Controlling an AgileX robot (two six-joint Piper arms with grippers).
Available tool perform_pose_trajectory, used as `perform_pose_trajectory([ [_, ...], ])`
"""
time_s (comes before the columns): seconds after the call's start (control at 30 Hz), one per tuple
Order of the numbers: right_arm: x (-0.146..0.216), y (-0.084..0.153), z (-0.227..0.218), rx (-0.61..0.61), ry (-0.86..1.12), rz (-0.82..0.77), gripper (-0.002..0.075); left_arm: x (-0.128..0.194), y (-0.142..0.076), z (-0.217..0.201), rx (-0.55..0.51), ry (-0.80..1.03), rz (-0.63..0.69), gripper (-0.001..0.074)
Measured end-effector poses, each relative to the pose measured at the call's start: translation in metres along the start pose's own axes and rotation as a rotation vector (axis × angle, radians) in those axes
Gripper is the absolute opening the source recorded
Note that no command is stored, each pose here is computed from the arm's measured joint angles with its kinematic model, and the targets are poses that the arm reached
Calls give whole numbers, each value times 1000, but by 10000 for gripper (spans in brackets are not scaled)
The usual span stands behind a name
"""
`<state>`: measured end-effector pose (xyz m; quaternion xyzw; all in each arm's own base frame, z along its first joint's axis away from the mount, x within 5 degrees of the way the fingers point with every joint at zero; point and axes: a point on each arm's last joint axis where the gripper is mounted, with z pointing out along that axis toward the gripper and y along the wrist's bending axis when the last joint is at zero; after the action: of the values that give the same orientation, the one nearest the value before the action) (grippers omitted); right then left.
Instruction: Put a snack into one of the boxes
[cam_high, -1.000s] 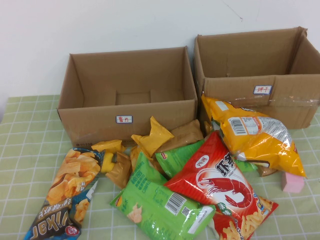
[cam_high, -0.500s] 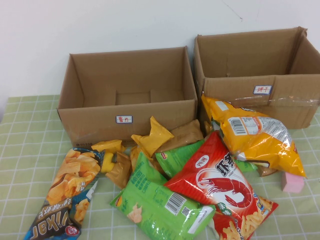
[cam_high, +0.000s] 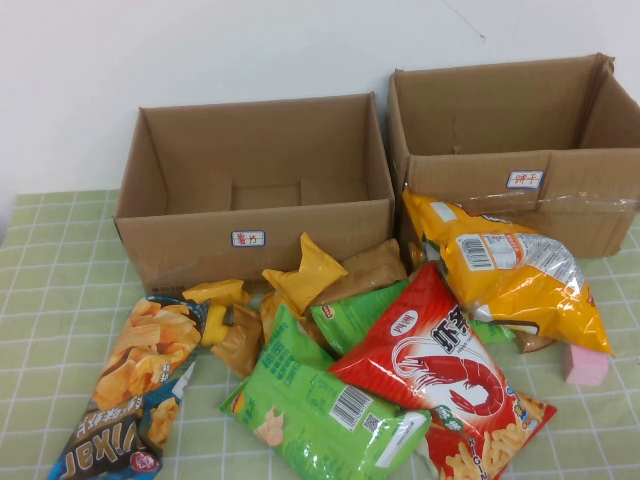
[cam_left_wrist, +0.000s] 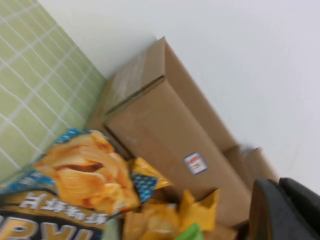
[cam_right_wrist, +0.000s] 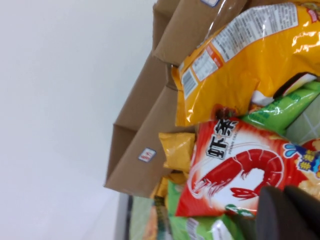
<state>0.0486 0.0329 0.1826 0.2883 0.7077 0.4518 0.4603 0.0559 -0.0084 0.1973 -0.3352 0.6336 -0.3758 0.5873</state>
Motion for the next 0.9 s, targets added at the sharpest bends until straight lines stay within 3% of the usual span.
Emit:
perform_pose_trajectory([
  [0.2, 1, -1, 0, 7, 10, -76, 9, -7, -3, 0, 31, -77, -74, -1],
  [0.4, 2, -1, 0, 12, 20, -127, 9, -8, -3, 0, 33, -91, -53, -1],
  [0.5, 2, -1, 0, 13, 21, -132, 9, -8, -10, -2, 37, -49, 98, -1],
  [0.53, 2, -1, 0, 12, 18, -130, 9, -10, -17, -3, 49, -37, 176, -1],
  [0.57, -1, 0, 0, 0, -7, -111, 9, -14, -32, -7, 80, -28, 339, -1],
  [0.67, -5, 1, 0, -12, -54, -100, 9, -19, -49, -13, 118, -22, 526, -1],
  [0.9, -5, 2, 0, -17, -58, -89, 9, -20, -73, -19, 162, 111, 776, -1],
])
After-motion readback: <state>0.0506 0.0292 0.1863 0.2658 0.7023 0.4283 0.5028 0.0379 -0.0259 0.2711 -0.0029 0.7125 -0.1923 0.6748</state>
